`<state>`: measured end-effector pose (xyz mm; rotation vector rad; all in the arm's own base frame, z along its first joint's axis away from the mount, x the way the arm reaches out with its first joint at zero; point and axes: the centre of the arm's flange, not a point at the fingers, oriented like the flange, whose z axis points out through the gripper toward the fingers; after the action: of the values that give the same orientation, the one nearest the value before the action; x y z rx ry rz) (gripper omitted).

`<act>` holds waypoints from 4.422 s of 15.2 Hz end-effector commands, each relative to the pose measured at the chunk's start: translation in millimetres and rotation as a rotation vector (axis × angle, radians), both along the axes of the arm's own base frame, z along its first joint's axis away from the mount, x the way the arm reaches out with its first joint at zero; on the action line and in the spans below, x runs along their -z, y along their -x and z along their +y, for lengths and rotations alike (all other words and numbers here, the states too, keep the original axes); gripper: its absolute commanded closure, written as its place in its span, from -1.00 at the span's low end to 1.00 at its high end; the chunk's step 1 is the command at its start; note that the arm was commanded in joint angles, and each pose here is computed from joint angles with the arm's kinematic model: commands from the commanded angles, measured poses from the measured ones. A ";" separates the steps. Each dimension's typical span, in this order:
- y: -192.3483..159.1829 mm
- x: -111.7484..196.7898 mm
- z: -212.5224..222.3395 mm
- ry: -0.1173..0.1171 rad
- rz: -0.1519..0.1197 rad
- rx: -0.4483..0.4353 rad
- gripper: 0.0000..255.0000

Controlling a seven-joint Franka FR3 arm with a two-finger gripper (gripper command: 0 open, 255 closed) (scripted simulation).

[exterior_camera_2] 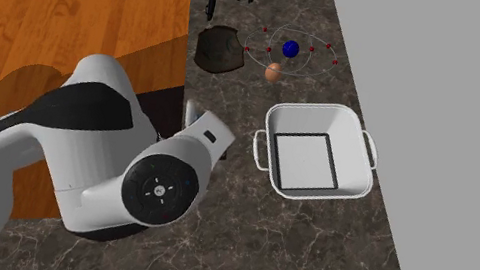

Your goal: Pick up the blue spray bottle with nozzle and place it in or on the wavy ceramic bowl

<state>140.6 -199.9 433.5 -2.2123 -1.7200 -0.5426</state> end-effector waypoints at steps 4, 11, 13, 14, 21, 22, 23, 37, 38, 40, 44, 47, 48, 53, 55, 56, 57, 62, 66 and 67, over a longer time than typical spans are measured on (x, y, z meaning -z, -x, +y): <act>-0.7 -27.2 -0.7 0.000 0.000 0.000 1.00; -0.7 -64.1 -0.7 0.000 0.000 0.000 1.00; -0.7 -72.3 -0.7 0.000 0.000 0.000 1.00; -5.5 -72.0 11.6 0.000 0.000 0.000 1.00; -38.9 -70.0 97.7 0.000 0.000 0.000 1.00; -43.6 -69.7 110.0 0.000 0.000 0.000 1.00; -48.4 -69.4 122.3 0.000 0.000 0.000 1.00; -115.2 -65.5 294.6 0.000 0.000 0.000 1.00; -119.9 -65.2 306.9 0.000 0.000 0.000 1.00; -129.5 -64.6 331.5 0.000 0.000 0.000 1.00; -136.8 -53.7 350.3 0.000 0.000 0.000 1.00; -136.8 -37.8 350.3 0.000 0.000 0.000 1.00; -136.8 -32.5 350.3 0.000 0.000 0.000 1.00; -136.8 -2.3 350.3 0.000 0.000 0.000 1.00; -136.7 -2.3 350.3 0.000 0.000 0.000 1.00; -136.8 -2.3 350.3 0.000 0.000 0.000 1.00; -136.8 -2.3 350.3 0.000 0.000 0.000 1.00; -136.8 -2.2 350.3 0.000 0.000 0.000 -1.00; -136.8 -2.2 350.3 0.000 0.000 0.000 -1.00; -136.8 -2.2 350.3 0.000 0.000 0.000 -1.00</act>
<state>277.4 150.5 435.7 -2.2117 -1.7203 -0.5431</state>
